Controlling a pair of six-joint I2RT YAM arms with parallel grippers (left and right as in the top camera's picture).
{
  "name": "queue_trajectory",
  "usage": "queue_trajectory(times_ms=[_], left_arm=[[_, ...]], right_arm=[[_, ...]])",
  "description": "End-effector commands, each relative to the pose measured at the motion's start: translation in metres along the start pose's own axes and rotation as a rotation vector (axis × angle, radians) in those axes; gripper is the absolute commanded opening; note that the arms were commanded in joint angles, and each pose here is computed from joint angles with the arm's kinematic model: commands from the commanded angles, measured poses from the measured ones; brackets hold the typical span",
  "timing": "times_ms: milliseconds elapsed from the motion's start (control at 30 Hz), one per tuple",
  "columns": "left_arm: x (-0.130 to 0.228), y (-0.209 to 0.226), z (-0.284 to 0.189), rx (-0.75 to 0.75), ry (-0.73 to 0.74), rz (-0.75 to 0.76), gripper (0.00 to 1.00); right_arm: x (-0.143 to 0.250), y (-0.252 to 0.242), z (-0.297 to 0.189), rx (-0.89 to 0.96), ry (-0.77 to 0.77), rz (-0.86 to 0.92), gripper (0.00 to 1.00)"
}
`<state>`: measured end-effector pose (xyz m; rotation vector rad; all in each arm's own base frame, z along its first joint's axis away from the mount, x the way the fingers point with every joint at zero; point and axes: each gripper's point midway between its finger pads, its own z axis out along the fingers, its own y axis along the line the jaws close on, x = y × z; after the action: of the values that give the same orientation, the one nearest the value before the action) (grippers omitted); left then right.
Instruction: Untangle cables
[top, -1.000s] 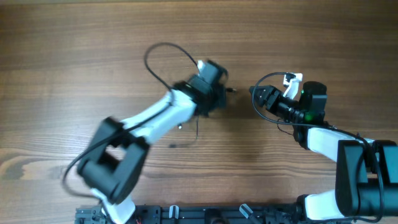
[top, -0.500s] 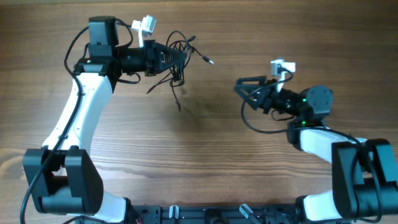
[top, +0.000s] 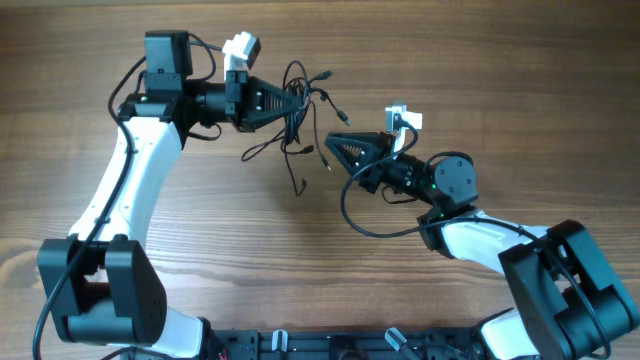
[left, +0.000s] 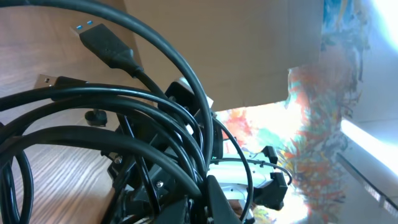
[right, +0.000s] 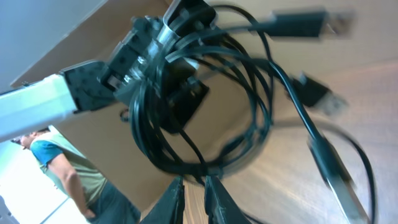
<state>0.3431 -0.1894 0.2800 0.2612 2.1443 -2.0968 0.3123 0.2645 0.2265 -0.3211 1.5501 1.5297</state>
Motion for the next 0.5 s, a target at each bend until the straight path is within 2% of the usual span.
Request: queue_trajectory(times_ms=[0,467], left_arm=[[0.009,-0.004,0.011,0.042,0.052,-0.013,0.04],[0.010,-0.005,0.013,0.042,0.060,-0.059,0.04]], right_arm=[[-0.010,0.003,0.002,-0.003,-0.054,-0.044,0.15],[0.007,0.028,0.013,-0.080,-0.018,-0.030,0.21]])
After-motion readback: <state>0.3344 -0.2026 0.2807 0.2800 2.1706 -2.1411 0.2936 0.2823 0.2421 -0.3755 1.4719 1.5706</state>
